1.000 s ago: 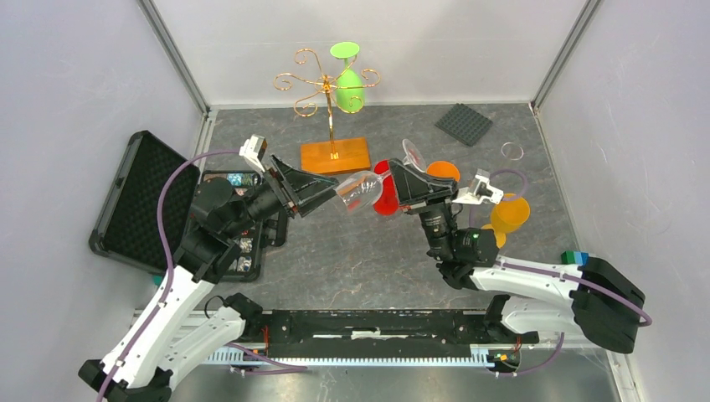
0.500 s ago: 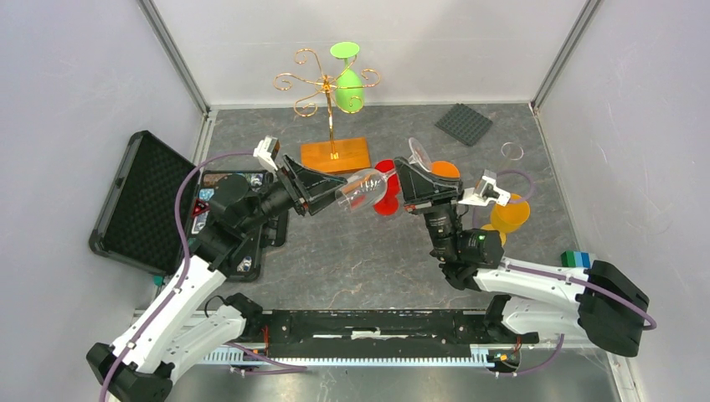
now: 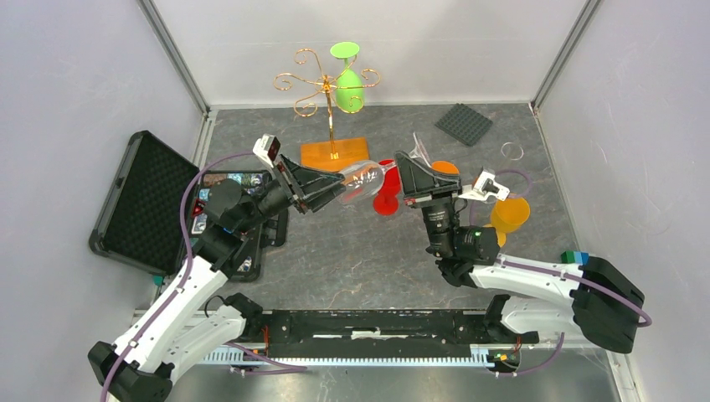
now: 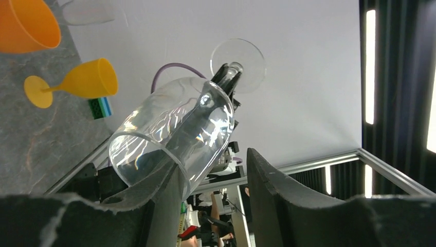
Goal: Take the wine glass off the wine glass rack
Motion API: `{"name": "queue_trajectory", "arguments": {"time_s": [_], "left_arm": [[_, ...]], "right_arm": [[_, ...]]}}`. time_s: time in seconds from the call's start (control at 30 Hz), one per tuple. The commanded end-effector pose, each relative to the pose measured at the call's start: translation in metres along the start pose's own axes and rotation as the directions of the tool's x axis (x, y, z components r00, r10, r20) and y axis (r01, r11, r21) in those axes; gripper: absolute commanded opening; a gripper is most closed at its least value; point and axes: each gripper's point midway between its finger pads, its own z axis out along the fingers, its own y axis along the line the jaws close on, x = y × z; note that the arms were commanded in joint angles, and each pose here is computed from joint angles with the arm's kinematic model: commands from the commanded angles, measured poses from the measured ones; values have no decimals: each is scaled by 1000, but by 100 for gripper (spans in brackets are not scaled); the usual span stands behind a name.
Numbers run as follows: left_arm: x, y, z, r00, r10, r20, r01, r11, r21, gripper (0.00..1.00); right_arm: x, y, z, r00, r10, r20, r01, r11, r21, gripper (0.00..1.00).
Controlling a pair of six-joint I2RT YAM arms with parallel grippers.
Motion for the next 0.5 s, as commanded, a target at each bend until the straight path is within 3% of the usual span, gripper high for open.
{"name": "queue_trajectory", "arguments": {"time_s": [0.0,0.17,0.47], "left_arm": [[4,-66,-9,999,32,-7,-29,971,239,42],[-2,-70,-7,1000,2,9,-4,963,268,25],[-5,-58,2,1000,-7,9,5,973,232,3]], "right_arm": [[-85,58,-9,914,299,273,-224,935,-275,0],[-80,50,-11,906,333,260,-269,929,-253,0],[-74,41,-12,884,402,240,-350,907,-233,0]]}}
